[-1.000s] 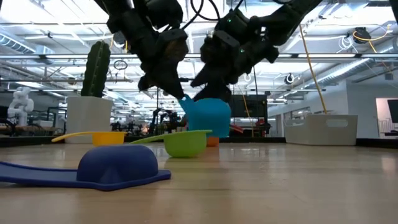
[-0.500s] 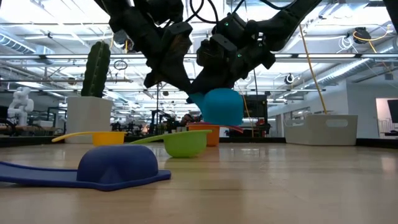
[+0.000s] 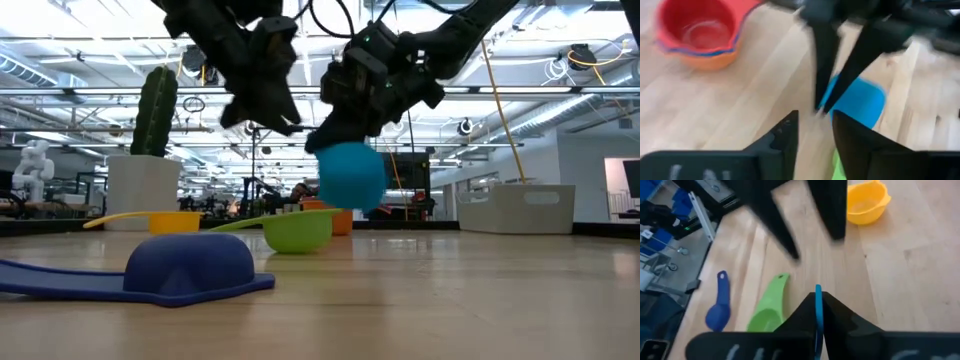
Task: Nest measuring cups in basket
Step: Stack the light blue measuring cup on top of the red measuring cup
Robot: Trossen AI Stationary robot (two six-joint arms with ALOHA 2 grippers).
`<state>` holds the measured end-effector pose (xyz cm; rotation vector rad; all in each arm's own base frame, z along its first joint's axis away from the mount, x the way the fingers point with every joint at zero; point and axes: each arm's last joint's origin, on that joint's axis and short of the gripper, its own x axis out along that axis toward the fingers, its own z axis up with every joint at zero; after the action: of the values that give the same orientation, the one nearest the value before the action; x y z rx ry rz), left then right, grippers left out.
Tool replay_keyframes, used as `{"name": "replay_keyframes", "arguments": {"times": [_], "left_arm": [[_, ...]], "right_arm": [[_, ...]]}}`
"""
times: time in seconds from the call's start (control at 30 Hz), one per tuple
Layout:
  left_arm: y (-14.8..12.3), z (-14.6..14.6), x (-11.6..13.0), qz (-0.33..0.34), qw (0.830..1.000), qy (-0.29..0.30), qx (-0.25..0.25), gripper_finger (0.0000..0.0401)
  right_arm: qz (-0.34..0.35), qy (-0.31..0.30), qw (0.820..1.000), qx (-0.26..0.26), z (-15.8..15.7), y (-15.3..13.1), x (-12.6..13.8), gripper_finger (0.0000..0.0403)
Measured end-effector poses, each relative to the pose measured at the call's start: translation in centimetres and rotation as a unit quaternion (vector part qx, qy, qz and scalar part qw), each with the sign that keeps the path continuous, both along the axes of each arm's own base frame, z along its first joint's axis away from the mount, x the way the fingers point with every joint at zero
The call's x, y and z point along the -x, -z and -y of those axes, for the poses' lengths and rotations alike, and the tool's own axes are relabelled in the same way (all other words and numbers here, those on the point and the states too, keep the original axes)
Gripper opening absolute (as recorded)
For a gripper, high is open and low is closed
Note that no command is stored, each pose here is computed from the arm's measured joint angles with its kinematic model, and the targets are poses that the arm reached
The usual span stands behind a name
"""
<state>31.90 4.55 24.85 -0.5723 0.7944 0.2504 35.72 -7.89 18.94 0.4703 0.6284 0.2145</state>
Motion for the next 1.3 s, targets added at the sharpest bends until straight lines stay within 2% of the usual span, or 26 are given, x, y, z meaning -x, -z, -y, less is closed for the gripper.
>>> {"name": "replay_keyframes", "arguments": {"times": [0.17, 0.33, 0.53, 0.77, 0.97, 1.13, 1.3], "left_arm": [[-1.2, -0.3, 2.1, -0.034, 0.999, -0.023, 0.014, 0.0158], [-2.4, -0.4, 3.4, -0.029, 0.999, -0.027, 0.017, 0.0160], [-4.6, -0.4, 3.6, 0.052, 0.998, -0.025, 0.003, 0.0147], [-6.1, -0.1, 2.6, 0.141, 0.990, -0.012, -0.013, 0.0145], [-7.3, 1.4, 1.8, 0.208, 0.977, 0.034, -0.045, 0.0145], [-7.7, 2.5, 1.5, 0.232, 0.970, 0.048, -0.046, 0.0148], [-7.5, 2.7, 1.3, 0.228, 0.973, 0.020, -0.037, 0.0193]], "right_arm": [[0.019, 0.008, 1.000, 0.004, 0.4, -2.3, 1.0, 0.0004], [0.070, 0.017, 0.997, 0.018, 0.5, -5.9, 2.5, 0.0002], [0.134, 0.054, 0.989, 0.012, 0.7, -10.4, 4.9, 0.0001], [0.208, 0.122, 0.969, 0.047, 1.0, -14.6, 7.8, 0.0001], [0.258, 0.147, 0.953, 0.067, 1.4, -16.7, 9.3, 0.0001], [0.291, 0.150, 0.943, 0.066, 1.4, -17.4, 9.4, 0.0000], [0.324, 0.152, 0.932, 0.055, 1.5, -18.0, 9.2, 0.0000]]}}
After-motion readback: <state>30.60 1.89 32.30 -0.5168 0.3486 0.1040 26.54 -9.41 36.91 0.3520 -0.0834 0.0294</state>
